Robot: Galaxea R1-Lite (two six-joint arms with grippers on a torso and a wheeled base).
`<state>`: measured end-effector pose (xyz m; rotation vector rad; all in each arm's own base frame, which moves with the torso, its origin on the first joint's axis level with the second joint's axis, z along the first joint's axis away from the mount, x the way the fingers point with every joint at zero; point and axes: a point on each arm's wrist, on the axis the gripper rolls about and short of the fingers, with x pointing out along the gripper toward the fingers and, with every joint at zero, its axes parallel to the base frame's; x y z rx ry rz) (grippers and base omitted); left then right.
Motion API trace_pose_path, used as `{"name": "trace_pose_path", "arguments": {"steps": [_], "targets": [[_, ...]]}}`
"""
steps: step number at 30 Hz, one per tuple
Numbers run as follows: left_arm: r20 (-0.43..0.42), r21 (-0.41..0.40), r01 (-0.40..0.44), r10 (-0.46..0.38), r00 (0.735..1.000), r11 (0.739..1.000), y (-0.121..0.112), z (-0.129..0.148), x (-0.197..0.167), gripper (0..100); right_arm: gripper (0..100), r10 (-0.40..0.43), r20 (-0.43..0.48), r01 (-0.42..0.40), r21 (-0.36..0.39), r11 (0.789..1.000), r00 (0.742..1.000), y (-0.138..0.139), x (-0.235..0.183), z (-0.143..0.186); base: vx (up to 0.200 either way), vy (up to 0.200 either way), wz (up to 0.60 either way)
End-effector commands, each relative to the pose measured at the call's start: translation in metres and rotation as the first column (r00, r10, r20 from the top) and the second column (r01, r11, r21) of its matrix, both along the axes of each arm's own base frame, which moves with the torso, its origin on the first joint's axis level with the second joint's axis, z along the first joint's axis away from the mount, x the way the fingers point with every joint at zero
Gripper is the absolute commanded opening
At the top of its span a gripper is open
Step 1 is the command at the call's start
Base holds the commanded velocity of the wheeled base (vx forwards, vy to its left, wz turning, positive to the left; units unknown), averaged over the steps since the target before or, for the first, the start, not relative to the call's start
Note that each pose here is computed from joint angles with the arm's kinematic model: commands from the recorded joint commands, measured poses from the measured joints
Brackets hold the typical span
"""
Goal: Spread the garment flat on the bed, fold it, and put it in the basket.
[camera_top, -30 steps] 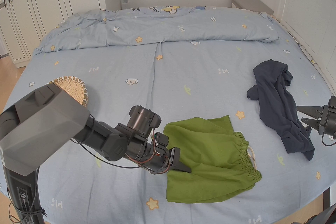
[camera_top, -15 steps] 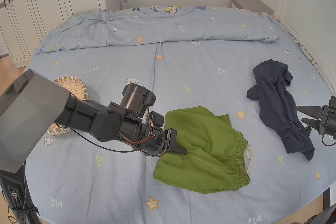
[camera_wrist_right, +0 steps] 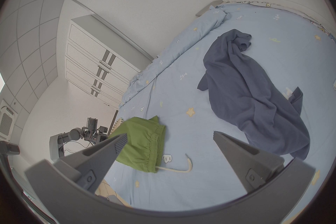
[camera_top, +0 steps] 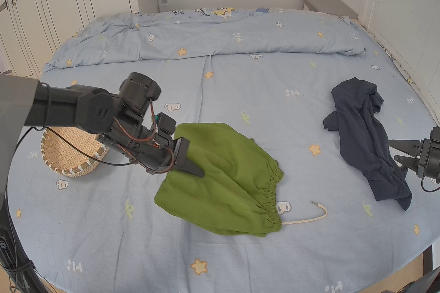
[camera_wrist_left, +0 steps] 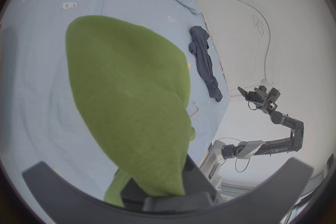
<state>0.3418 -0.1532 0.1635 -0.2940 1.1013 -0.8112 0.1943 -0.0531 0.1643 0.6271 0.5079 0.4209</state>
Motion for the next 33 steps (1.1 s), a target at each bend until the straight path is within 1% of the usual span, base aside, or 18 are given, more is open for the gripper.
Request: {"name": "trace_pose_path", "arguments": {"steps": [1, 2, 3, 7, 9, 12, 13, 14, 21, 26, 33], "targets": [[0.071, 0.004, -0.020, 0.020, 0.997, 1.000, 0.025, 0.025, -0.001, 0, 100, 0.014, 0.012, -0.014, -0.003, 1.000, 1.000, 0.004, -0.002, 0.003, 0.000, 0.000, 0.00], [0.087, 0.016, -0.014, 0.012, 0.996, 1.000, 0.035, 0.028, -0.002, 0, 100, 0.022, 0.013, -0.022, -0.004, 1.000, 1.000, 0.006, -0.001, 0.003, 0.000, 0.000, 0.00], [0.094, 0.019, -0.016, 0.014, 0.996, 1.000, 0.040, 0.029, -0.002, 0, 100, 0.027, 0.015, -0.026, -0.005, 1.000, 1.000, 0.007, -0.001, 0.004, 0.000, 0.000, 0.00], [0.105, 0.023, -0.024, 0.022, 0.994, 0.999, 0.046, 0.031, -0.002, 0, 100, 0.038, 0.015, -0.038, -0.009, 0.999, 0.999, 0.010, 0.000, 0.004, 0.000, 0.000, 0.00], [0.119, 0.019, -0.043, 0.041, 0.992, 0.999, 0.051, 0.035, -0.001, 0, 100, 0.044, 0.013, -0.044, -0.009, 0.999, 0.999, 0.012, 0.000, 0.003, 0.000, 0.000, 0.00], [0.119, 0.019, -0.043, 0.041, 0.992, 0.999, 0.051, 0.035, -0.001, 0, 100, 0.044, 0.013, -0.044, -0.009, 0.999, 0.999, 0.012, 0.000, 0.003, 0.000, 0.000, 0.00], [0.153, 0.022, -0.044, 0.040, 0.987, 0.999, 0.056, 0.043, -0.004, 0, 100, 0.046, 0.012, -0.046, -0.008, 0.999, 0.999, 0.012, 0.000, 0.003, 0.000, 0.000, 0.00], [0.160, 0.026, -0.040, 0.036, 0.987, 0.999, 0.055, 0.043, -0.004, 0, 100, 0.043, 0.012, -0.043, -0.009, 0.999, 0.999, 0.012, 0.000, 0.003, 0.000, 0.000, 0.00], [0.166, 0.028, -0.033, 0.028, 0.986, 0.999, 0.053, 0.044, -0.005, 0, 100, 0.043, 0.012, -0.043, -0.009, 0.999, 0.999, 0.012, 0.000, 0.003, 0.000, 0.000, 0.00], [0.188, 0.019, -0.042, 0.038, 0.981, 0.999, 0.054, 0.052, -0.003, 0, 100, 0.044, 0.010, -0.044, -0.008, 0.999, 0.999, 0.012, -0.001, 0.003, 0.000, 0.000, 0.00], [0.197, 0.016, -0.046, 0.042, 0.980, 0.999, 0.055, 0.058, -0.002, 0, 100, 0.044, 0.009, -0.044, -0.007, 0.999, 0.999, 0.012, -0.001, 0.002, 0.000, 0.200, 0.00]]}}
